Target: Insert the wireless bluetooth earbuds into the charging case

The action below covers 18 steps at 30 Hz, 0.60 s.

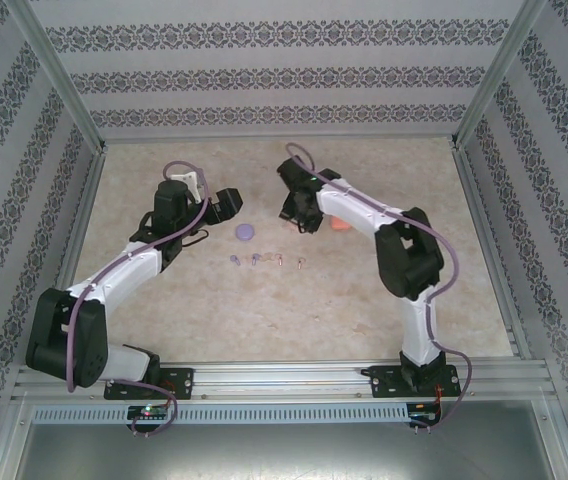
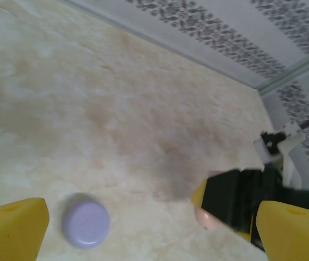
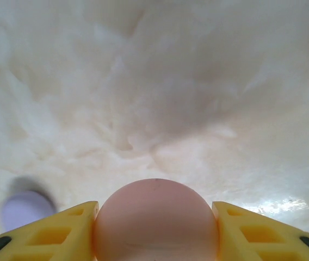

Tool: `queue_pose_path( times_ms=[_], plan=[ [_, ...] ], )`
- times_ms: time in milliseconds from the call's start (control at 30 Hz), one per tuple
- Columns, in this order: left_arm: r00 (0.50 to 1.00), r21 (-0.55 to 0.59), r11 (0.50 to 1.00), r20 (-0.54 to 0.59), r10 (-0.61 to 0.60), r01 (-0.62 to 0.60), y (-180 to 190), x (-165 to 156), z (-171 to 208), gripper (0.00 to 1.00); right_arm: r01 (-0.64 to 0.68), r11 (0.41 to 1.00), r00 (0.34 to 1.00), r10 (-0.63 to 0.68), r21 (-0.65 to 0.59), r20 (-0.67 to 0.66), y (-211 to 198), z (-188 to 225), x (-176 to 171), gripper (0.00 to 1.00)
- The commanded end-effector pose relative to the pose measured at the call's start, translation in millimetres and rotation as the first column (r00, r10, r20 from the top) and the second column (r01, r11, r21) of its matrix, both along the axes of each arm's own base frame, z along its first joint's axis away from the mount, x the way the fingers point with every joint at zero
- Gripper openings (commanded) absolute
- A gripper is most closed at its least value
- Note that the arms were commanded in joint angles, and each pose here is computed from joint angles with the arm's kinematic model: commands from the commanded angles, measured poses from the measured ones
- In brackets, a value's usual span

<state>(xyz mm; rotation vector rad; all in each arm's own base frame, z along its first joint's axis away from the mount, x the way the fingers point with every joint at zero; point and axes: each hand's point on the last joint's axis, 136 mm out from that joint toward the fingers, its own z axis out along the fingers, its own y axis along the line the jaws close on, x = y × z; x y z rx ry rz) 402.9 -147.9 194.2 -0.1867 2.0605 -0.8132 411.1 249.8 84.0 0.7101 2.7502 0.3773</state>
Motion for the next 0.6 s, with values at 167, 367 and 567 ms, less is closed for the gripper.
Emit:
queue_pose_path(
  times_ms=[167,367,567],
  plan=[
    [0.961,-0.200,0.958,0.225,-0.159,0.205,-52.0,6.4,32.9,0.98,0.195,0.944,0.974,-0.218,0.266,0.057,-14.6,50.7,18.8,0.46],
    [0.934,-0.224,0.925,0.259,-0.246,0.306,-88.6,5.5,27.8,0.97,0.258,0.882,0.953,-0.298,0.393,0.043,-10.4,68.5,24.9,0.46],
    [0.921,-0.229,0.909,0.260,-0.289,0.349,-116.1,8.6,14.3,0.90,0.272,0.856,0.947,-0.319,0.440,0.035,-4.2,77.4,24.7,0.46]
  ],
)
